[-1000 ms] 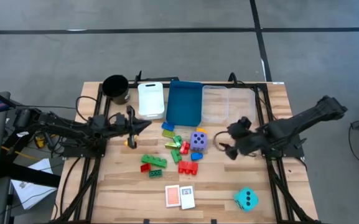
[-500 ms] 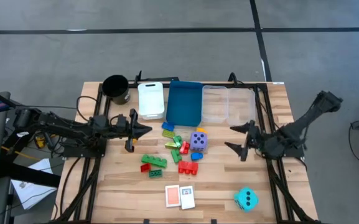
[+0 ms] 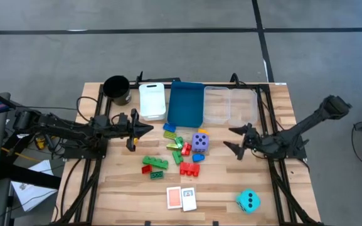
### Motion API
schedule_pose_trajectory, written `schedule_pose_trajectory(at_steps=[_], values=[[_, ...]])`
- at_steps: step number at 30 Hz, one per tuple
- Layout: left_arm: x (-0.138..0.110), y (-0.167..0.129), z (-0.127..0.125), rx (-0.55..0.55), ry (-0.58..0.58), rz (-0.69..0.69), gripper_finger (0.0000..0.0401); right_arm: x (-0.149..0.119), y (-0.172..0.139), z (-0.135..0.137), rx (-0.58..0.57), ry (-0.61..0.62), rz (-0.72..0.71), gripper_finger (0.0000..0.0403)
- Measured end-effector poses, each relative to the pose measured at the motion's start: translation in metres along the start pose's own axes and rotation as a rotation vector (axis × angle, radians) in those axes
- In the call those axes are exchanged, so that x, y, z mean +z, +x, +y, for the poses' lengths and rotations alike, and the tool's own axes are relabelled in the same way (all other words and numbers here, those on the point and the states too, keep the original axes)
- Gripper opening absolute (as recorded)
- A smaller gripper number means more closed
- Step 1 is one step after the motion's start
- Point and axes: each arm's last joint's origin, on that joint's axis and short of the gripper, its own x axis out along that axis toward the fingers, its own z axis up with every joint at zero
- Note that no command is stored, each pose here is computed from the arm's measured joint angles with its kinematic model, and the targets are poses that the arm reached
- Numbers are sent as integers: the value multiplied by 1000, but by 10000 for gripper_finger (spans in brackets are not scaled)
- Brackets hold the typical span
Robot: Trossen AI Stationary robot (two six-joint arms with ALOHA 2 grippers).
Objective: Pick & Place Toys
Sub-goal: Put the violet dice into the blue bin
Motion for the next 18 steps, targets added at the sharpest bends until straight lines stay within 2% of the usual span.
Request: schedule_pose_trajectory(at_steps=[3,7,11,18], values=[[0,0,0,0,-13,0,0,0,3,-3,-41,-5,-5,386],[0,0,0,-1,-63,1,0,-2,5,-3,-48,54,0,386],[0,0,-2,-13,-82,3,0,-7,5,0,7,-1,51,386],[-2,-1,-9,-52,-89,19,0,-9,10,-2,-23,-29,56,386]])
